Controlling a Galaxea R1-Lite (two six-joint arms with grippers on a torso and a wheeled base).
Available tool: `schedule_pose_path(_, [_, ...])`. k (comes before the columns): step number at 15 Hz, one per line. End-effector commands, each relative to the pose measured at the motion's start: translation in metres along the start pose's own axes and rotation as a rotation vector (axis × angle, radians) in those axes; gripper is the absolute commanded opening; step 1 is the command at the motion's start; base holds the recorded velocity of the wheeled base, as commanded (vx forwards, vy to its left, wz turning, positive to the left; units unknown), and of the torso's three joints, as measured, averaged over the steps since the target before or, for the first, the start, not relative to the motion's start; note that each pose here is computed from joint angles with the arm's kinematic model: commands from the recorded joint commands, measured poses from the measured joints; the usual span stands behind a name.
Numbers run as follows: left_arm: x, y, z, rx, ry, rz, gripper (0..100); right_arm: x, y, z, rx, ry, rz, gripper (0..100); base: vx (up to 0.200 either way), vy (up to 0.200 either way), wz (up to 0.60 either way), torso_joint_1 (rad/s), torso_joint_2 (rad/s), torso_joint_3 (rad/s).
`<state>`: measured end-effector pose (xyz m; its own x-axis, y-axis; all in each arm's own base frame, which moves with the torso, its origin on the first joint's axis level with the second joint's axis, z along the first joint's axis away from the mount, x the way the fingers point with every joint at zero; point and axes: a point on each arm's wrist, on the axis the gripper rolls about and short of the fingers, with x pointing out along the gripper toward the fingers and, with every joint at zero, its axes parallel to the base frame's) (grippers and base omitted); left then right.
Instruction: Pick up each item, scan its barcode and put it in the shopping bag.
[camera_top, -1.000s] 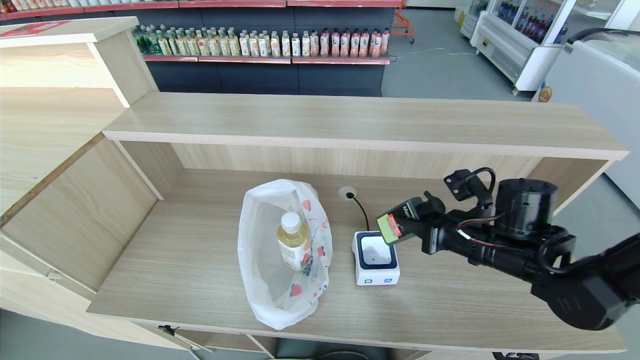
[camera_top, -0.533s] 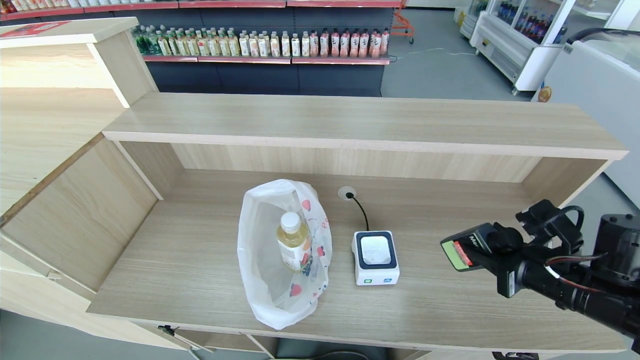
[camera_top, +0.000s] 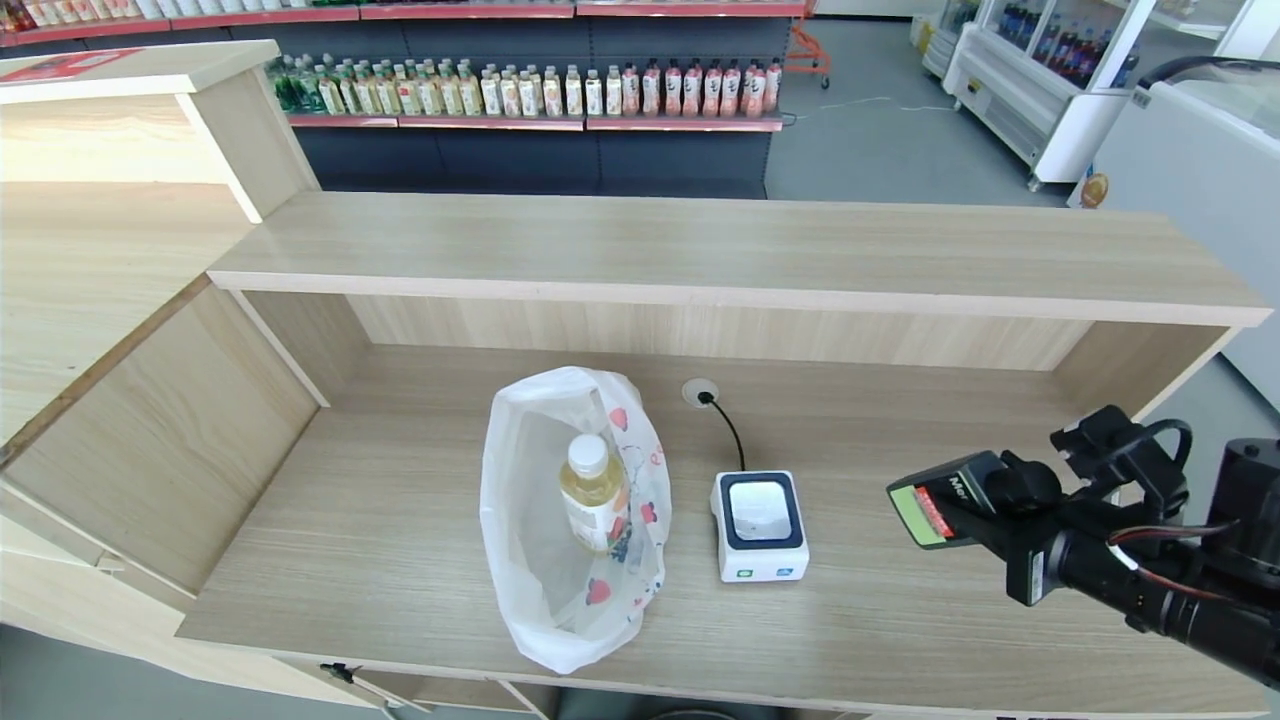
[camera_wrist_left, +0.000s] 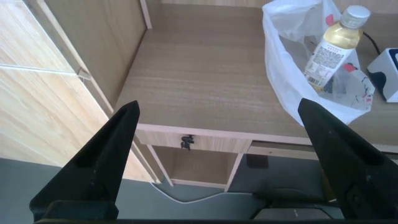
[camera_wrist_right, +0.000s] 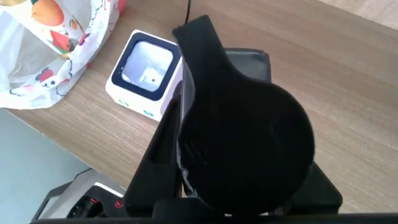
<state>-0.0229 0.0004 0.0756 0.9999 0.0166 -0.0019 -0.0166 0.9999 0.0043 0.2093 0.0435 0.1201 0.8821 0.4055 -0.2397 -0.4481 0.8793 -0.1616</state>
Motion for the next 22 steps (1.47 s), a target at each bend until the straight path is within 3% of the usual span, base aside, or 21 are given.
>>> schedule_pose_path(1, [0.0,0.0,0.0,0.0,0.0,0.0,100,0.001,0.005,0.001,-0.005,-0.004,0.024,0,0.0,0.2,0.0,0.022,0.02,-0.007])
schedule_pose_path(7, [0.0,0.0,0.0,0.002,0.0,0.0,100,0.021,0.027,0.017,0.042,-0.055,0.165,0,0.0,0.2,0.0,0.002,0.0,0.002])
schedule_pose_path(15, [0.0,0.0,0.0,0.0,0.0,0.0,100,0.049,0.064,-0.005,0.002,0.053,0.352,0,0.0,0.0,0.0,0.0,0.0,0.0])
schedule_pose_path(19, [0.0,0.0,0.0,0.0,0.001,0.0,100,0.065,0.073,-0.023,-0.05,0.121,0.387,0,0.0,0.0,0.0,0.0,0.0,0.0])
schedule_pose_path(22, [0.0,0.0,0.0,0.0,0.0,0.0,100,0.096,0.087,-0.028,-0.099,0.082,0.418,0,0.0,0.0,0.0,0.0,0.0,0.0])
